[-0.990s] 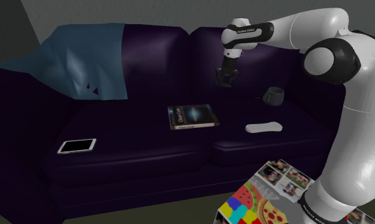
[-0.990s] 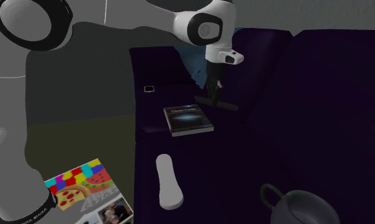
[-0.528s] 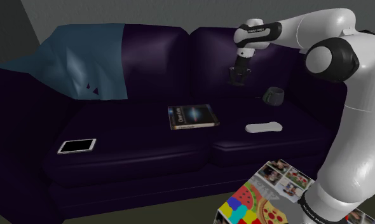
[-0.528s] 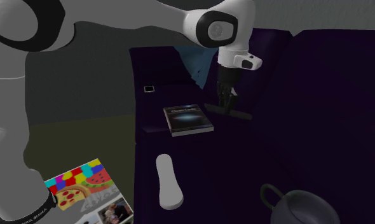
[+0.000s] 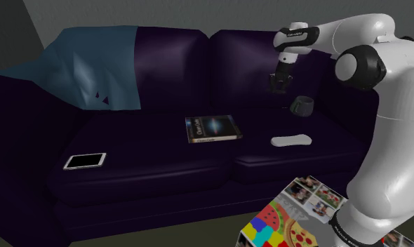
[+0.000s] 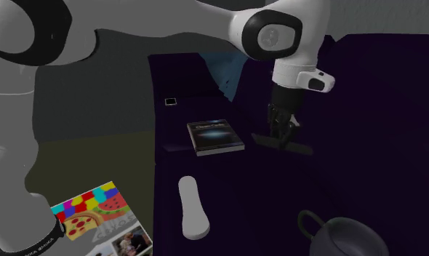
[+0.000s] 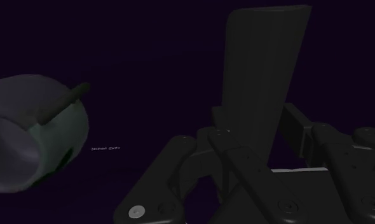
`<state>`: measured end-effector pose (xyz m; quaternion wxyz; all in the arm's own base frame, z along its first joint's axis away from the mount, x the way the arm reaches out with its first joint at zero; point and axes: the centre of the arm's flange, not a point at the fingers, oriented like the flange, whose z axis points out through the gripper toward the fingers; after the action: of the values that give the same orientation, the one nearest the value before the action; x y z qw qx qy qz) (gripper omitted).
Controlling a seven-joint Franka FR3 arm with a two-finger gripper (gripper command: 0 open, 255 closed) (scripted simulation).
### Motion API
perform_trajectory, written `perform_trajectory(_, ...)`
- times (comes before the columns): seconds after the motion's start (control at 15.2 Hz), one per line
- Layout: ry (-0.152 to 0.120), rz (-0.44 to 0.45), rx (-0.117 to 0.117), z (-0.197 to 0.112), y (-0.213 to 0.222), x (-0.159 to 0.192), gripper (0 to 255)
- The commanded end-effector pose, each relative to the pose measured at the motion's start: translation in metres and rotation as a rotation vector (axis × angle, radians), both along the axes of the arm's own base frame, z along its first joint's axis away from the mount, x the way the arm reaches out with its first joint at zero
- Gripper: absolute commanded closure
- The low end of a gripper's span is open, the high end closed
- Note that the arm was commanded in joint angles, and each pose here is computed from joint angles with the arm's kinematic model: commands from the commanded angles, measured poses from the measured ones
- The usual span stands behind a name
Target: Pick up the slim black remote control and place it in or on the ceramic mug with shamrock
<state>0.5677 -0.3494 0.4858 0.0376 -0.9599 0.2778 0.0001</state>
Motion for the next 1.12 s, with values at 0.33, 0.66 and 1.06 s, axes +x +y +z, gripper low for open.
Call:
perform_trajectory(0.33, 0.000, 0.001, 0.000, 0.000, -0.088, -0.031, 255)
perform_trajectory(0.66, 0.000, 0.001, 0.000, -0.002, -0.150, -0.054, 255)
perform_trajectory(1.06, 0.000, 0.001, 0.000, -0.009, -0.215, -0.078, 255)
